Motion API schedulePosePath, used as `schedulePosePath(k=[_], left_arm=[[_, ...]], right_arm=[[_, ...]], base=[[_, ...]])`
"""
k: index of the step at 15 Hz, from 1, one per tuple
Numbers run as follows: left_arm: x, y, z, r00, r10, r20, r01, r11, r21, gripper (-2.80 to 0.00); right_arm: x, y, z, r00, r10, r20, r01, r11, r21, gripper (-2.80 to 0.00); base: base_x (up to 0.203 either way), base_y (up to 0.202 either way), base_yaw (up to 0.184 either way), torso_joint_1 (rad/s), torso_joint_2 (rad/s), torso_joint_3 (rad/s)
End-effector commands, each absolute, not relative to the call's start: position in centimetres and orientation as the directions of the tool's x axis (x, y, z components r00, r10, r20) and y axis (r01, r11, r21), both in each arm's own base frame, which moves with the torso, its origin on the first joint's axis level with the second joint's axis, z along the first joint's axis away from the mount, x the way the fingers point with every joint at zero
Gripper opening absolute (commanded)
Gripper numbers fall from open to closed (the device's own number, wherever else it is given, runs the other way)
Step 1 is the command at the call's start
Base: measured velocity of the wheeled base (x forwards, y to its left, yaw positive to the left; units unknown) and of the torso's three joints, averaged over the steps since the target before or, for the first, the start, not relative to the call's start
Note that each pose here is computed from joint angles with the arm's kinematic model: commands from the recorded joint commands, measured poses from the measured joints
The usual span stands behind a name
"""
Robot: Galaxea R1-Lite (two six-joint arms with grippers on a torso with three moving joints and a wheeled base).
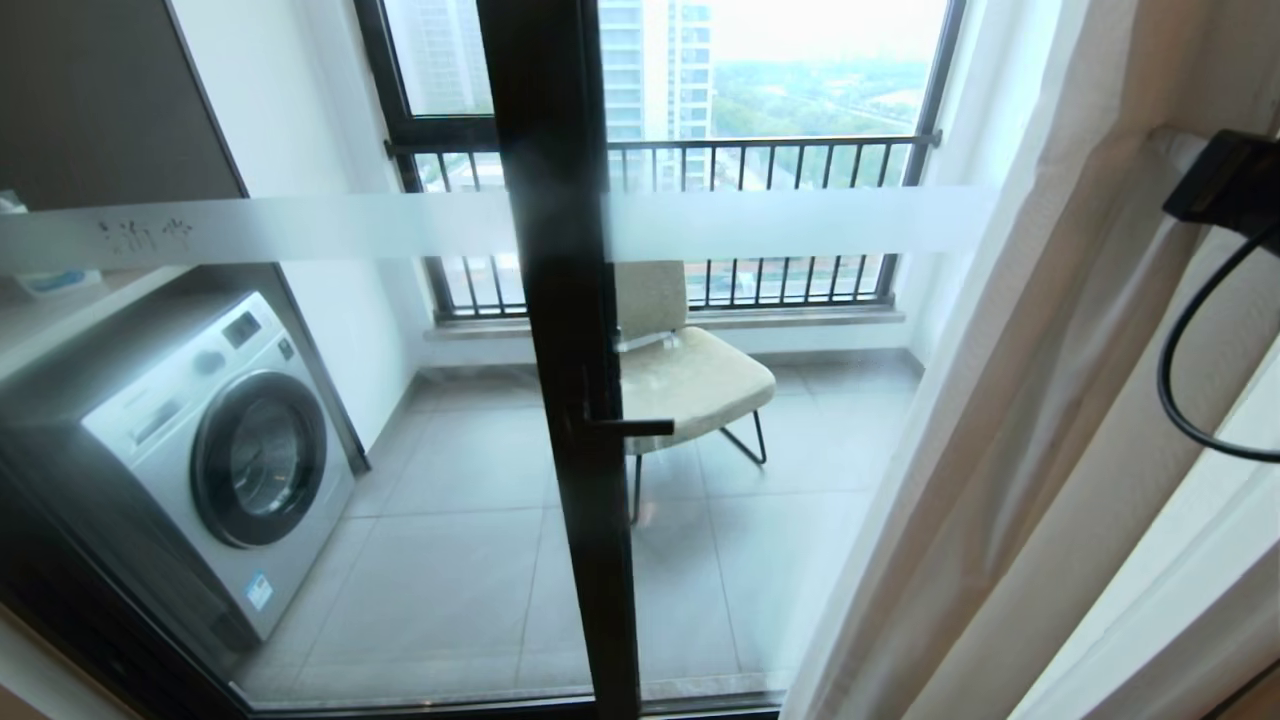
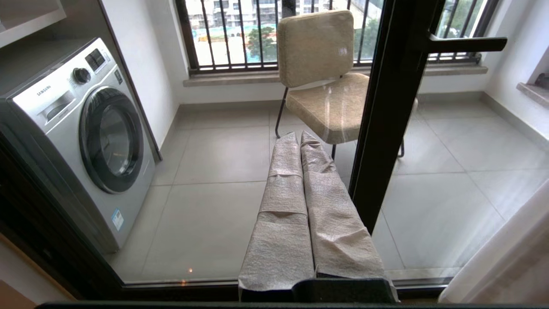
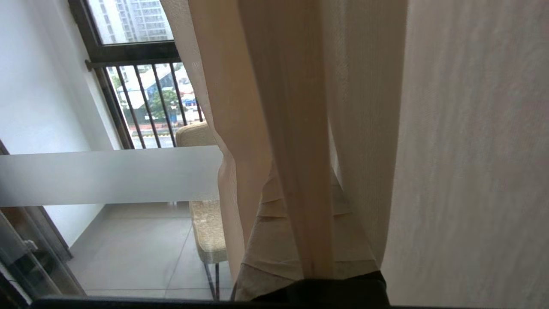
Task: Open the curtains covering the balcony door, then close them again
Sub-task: Pull the inner curtains open on both sides
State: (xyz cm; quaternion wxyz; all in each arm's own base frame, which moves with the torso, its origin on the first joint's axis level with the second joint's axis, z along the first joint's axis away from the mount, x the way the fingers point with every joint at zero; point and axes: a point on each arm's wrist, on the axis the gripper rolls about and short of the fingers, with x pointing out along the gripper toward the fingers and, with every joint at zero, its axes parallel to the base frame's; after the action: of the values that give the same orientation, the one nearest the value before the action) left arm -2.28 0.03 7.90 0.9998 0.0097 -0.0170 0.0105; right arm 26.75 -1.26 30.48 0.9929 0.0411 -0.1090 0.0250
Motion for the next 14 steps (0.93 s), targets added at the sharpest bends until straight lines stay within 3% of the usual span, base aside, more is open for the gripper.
schedulePosePath(k=[1,14], left_arm=[[-2.3,0.0,7.9,0.999,0.021,0.035,-0.022,1.000,0.019,-2.80],[-2.3,0.0,7.9,0.999,0.021,0.035,-0.022,1.000,0.019,-2.80]], right_arm=[[27.0,-1.7,30.4,0.976,0.026,0.217,-0.044,0.996,0.076,-2.80],[27.1,-4.2,30.1,0.977,-0.062,0.206,0.046,0.996,0.082,-2.80]], base=[[0.000,-0.190,0.000,0.002,0.00,0.003],[0.000,-0.190,0.002,0.003,0.00,0.002]])
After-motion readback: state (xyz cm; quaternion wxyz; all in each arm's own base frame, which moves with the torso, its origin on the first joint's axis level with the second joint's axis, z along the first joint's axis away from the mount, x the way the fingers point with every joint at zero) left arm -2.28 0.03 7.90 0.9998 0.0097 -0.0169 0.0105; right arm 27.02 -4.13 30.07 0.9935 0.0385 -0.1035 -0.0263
